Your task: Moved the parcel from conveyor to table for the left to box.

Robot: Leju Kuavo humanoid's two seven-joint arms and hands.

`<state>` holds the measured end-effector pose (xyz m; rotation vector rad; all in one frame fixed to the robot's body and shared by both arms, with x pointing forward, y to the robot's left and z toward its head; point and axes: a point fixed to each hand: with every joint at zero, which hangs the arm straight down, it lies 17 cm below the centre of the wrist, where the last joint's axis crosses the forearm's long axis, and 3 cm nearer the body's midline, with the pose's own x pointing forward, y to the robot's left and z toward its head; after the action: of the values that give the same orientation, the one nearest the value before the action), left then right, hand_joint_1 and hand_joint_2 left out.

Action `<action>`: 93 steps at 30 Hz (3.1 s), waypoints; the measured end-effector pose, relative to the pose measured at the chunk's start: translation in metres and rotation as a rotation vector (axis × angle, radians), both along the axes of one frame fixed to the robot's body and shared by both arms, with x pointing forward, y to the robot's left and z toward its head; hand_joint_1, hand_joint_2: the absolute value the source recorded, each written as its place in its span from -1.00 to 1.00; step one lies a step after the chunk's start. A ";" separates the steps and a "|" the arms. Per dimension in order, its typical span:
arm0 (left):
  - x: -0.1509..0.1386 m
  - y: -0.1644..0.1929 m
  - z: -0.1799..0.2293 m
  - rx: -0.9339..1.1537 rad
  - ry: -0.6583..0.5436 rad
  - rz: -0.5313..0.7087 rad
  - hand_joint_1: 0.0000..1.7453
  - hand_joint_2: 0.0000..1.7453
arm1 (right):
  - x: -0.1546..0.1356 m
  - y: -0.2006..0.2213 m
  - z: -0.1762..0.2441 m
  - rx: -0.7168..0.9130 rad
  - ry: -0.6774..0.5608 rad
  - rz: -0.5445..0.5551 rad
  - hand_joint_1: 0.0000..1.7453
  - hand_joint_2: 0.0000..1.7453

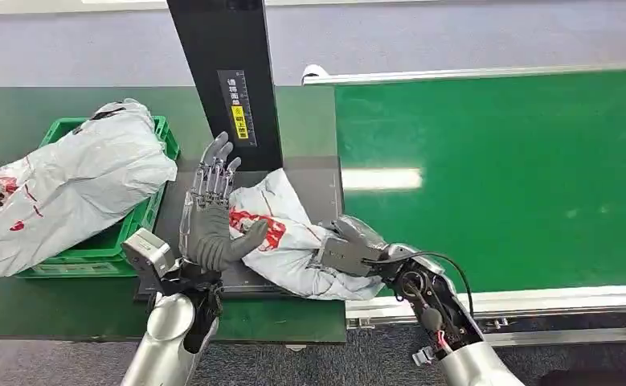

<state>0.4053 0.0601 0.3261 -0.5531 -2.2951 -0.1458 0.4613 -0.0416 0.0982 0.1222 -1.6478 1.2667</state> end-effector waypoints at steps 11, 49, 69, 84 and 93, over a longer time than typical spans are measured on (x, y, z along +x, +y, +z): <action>-0.005 0.005 -0.013 0.001 0.024 0.023 -1.00 1.00 | 0.027 -0.019 0.057 0.141 -0.193 -0.162 -1.00 1.00; 0.028 -0.085 -0.188 1.091 0.088 0.170 -1.00 1.00 | 0.024 -0.070 0.134 0.565 -0.193 -0.296 -1.00 1.00; 0.021 -0.093 -0.259 1.295 0.148 0.075 1.00 1.00 | 0.023 -0.068 0.137 0.580 -0.193 -0.299 -1.00 1.00; 0.019 -0.098 -0.233 1.193 0.064 0.109 1.00 1.00 | 0.023 -0.067 0.134 0.560 -0.189 -0.301 -1.00 1.00; 0.029 -0.023 -0.070 0.572 -0.144 0.514 1.00 1.00 | 0.022 -0.067 0.136 0.575 -0.185 -0.298 -1.00 1.00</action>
<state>0.4345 0.0373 0.2560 0.3458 -2.3062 -0.5756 0.4830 -0.1091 0.2346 0.1054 -2.0662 0.5705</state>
